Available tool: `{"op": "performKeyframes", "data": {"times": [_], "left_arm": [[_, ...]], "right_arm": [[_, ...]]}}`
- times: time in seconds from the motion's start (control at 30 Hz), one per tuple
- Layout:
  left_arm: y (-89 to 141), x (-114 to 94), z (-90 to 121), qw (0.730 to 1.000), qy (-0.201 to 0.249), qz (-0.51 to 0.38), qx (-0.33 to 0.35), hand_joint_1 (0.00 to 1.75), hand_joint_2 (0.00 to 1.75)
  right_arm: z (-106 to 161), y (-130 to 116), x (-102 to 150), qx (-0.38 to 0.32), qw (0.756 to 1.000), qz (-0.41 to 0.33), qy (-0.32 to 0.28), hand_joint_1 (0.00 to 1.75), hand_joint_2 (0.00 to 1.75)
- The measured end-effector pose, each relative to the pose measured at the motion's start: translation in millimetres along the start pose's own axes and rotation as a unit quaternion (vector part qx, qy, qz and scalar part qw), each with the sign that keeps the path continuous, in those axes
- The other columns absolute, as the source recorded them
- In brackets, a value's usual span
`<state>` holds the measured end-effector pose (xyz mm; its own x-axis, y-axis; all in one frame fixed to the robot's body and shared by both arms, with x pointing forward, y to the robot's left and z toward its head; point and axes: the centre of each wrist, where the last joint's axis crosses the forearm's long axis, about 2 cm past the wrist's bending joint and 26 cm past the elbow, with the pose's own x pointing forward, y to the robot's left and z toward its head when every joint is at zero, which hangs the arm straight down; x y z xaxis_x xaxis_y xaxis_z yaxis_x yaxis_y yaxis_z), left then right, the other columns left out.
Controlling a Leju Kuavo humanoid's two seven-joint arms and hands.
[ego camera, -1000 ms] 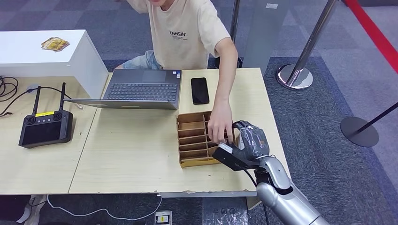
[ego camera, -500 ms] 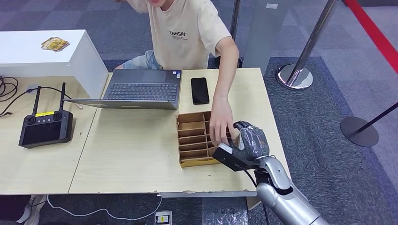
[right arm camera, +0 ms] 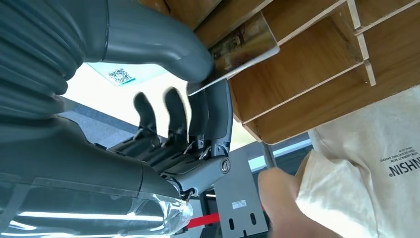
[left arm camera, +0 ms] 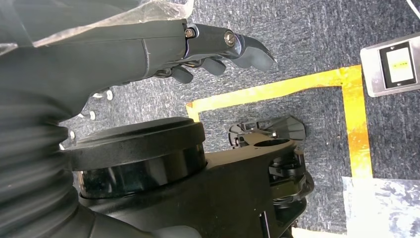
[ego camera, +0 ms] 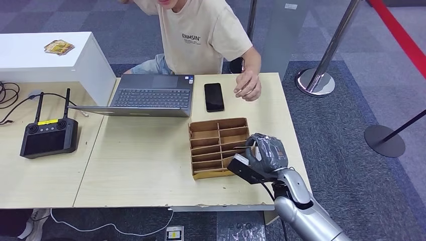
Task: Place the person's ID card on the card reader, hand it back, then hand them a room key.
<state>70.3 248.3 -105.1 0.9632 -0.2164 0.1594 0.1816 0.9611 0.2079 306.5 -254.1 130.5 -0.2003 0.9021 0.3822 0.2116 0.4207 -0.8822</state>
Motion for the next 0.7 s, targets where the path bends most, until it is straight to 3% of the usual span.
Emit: {"op": "performKeyframes", "data": {"times": [0.53,0.7], "left_arm": [[-0.2,0.0,0.0,1.000,0.000,0.000,0.000,0.00,1.75],[-0.2,0.0,0.0,1.000,0.000,0.000,0.000,0.00,1.75]], "right_arm": [[-0.1,0.9,-0.5,0.004,1.000,-0.008,0.000,1.75,1.75],[-0.6,0.0,0.0,0.003,0.999,-0.046,0.000,1.75,1.75]]}}
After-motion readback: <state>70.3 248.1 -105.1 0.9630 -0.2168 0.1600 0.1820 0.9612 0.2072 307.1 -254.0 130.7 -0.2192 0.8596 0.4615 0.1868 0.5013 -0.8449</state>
